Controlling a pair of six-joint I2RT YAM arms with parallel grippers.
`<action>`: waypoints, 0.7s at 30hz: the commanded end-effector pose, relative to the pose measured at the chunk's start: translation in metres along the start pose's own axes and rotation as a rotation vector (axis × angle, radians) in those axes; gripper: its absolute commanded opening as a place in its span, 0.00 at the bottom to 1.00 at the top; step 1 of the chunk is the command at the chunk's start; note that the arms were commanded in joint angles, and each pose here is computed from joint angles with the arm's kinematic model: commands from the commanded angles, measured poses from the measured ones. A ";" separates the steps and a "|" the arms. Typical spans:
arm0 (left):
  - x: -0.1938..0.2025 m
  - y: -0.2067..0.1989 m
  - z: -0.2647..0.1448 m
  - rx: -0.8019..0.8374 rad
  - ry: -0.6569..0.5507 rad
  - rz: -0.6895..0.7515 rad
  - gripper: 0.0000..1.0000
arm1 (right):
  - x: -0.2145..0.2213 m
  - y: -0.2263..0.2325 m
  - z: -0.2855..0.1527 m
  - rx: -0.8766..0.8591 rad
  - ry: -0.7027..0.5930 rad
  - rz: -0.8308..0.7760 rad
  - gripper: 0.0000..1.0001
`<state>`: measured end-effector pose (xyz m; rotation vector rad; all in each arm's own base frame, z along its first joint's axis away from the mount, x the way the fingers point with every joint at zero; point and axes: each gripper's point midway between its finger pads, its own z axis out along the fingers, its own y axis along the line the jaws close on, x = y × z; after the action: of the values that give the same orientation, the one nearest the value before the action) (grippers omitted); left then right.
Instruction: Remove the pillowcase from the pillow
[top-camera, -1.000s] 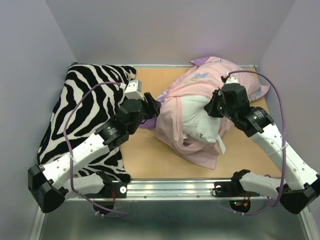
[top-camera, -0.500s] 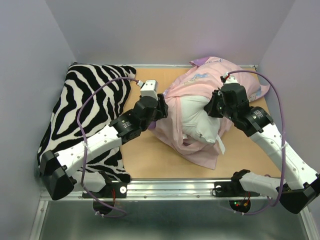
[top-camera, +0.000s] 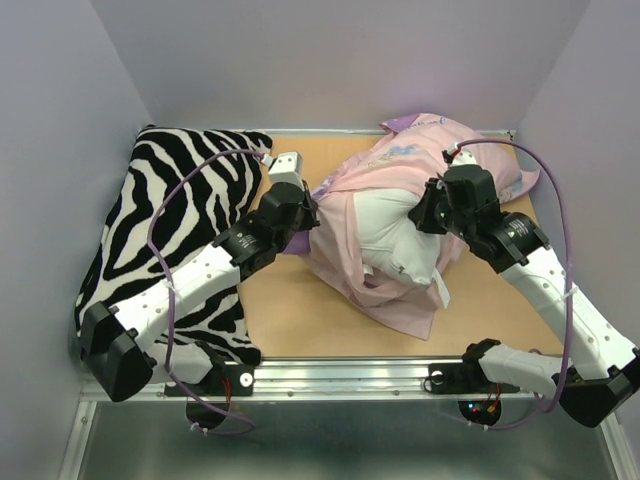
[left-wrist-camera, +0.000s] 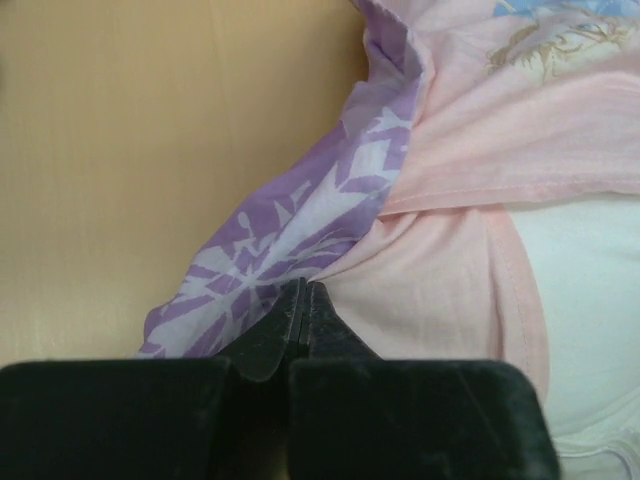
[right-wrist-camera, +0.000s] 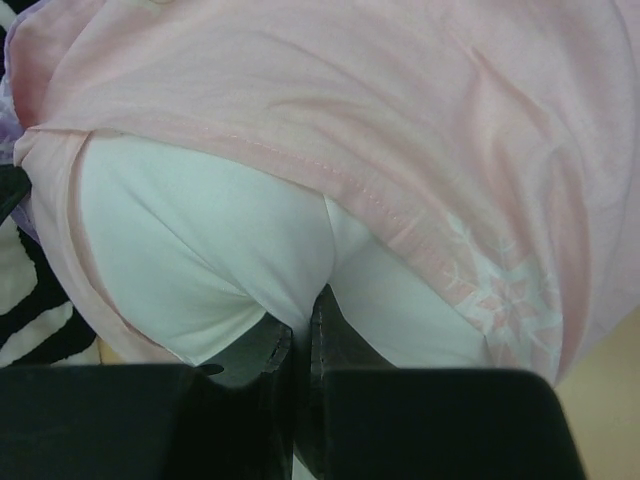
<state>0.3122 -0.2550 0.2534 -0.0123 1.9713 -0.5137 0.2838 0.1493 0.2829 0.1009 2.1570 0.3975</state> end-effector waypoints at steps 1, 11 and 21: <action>-0.019 0.041 0.008 -0.113 -0.074 -0.122 0.00 | -0.078 0.022 -0.043 -0.083 -0.253 0.077 0.01; 0.013 0.130 0.047 -0.306 -0.082 -0.301 0.00 | -0.113 0.001 -0.092 0.008 -0.391 0.111 0.01; 0.013 0.103 0.064 -0.131 -0.082 -0.284 0.00 | -0.121 0.008 -0.097 -0.015 -0.392 0.110 0.00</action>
<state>0.3790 -0.1718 0.1271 -0.4525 2.0953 -0.3808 0.2707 0.1121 0.3693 0.2034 1.9700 0.3380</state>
